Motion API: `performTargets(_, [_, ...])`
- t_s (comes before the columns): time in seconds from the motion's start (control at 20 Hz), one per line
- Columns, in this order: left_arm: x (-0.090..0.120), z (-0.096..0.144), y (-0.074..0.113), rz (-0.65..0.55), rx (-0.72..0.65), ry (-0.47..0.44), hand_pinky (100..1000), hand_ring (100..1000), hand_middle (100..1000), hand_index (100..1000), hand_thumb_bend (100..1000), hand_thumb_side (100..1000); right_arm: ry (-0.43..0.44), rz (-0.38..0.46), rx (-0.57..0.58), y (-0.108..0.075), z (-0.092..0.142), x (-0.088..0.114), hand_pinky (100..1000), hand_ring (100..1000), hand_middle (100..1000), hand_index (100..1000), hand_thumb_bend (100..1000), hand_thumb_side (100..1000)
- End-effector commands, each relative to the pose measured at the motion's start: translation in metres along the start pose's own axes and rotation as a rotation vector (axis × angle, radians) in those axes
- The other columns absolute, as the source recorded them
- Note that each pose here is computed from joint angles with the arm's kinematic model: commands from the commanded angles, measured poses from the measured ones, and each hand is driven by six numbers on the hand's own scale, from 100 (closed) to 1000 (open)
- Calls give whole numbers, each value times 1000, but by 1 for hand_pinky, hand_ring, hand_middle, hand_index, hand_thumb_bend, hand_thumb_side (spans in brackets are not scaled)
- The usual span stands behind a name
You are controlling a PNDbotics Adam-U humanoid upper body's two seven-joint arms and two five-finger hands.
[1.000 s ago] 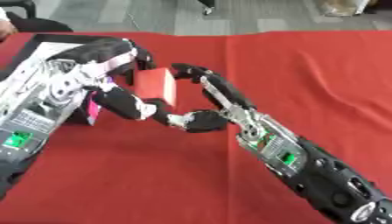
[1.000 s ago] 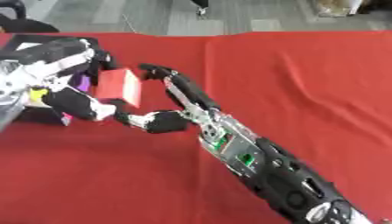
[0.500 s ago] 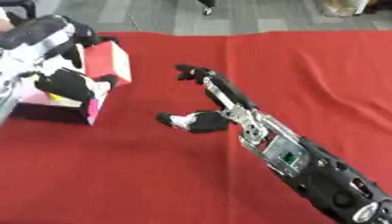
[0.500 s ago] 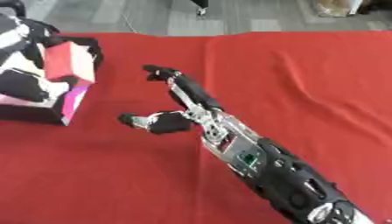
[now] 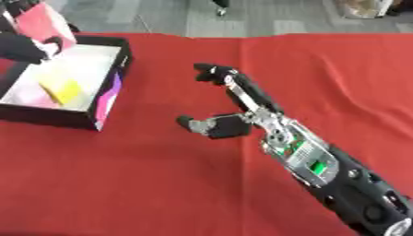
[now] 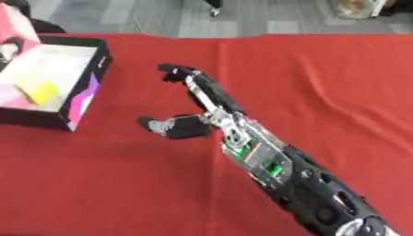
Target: Pick up the objects with one hand, pass them to the other hand, and then place them into the box on the other side of the table.
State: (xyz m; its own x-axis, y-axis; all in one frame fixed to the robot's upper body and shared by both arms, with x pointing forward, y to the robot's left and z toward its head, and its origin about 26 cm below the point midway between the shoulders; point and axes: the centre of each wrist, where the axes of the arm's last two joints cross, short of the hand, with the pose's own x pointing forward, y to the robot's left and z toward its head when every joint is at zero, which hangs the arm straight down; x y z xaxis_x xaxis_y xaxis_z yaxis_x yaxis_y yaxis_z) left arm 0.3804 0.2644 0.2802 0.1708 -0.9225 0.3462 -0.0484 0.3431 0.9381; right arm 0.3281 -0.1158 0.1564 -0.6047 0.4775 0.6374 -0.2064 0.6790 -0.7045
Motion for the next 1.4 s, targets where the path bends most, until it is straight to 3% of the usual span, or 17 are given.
performTargets(0.05, [-12, -14, 13, 39, 34, 81, 709, 543, 420, 419, 100, 100, -55, 1, -33, -16, -2, 14, 857, 838, 745, 907, 522, 386])
performTargets(0.4, [-39, -46, 2, 94, 41, 150, 716, 555, 435, 432, 100, 100, -112, -21, -85, -33, 2, 33, 854, 831, 736, 901, 515, 371])
performTargets(0.55, [-50, -59, -3, 106, 55, 162, 743, 582, 491, 498, 100, 100, -129, -30, -102, -39, 4, 39, 853, 829, 734, 899, 515, 369])
performTargets(0.65, [-59, -67, -8, 113, 68, 170, 753, 601, 546, 562, 168, 163, -132, -34, -109, -41, 4, 42, 852, 828, 732, 898, 515, 369])
performTargets(0.7, [-63, -71, -10, 110, 77, 177, 768, 637, 609, 639, 305, 281, -132, -36, -111, -41, 4, 42, 852, 827, 731, 898, 516, 368])
performTargets(0.75, [-67, -74, -13, 100, 89, 184, 780, 667, 653, 687, 352, 328, -132, -38, -113, -41, 5, 43, 852, 827, 731, 898, 516, 368])
performTargets(0.8, [-72, -77, -16, 88, 100, 192, 805, 718, 725, 754, 483, 470, -131, -40, -114, -41, 5, 43, 851, 826, 730, 897, 516, 369])
performTargets(0.9, [-82, -83, -22, 60, 121, 209, 834, 780, 798, 821, 626, 640, -128, -43, -117, -41, 5, 43, 851, 826, 729, 897, 518, 371])
performTargets(0.95, [-86, -85, -25, 49, 130, 217, 846, 806, 828, 853, 645, 689, -127, -44, -118, -41, 5, 43, 850, 825, 727, 897, 517, 371])
performTargets(1.2, [-99, -92, -36, 35, 159, 225, 861, 826, 861, 890, 641, 737, -123, -51, -118, -41, 4, 42, 849, 823, 725, 895, 516, 370])
performTargets(1.4, [-101, -92, -37, 38, 177, 214, 856, 822, 858, 890, 653, 706, -120, -55, -124, -41, 5, 42, 848, 822, 723, 894, 516, 366])
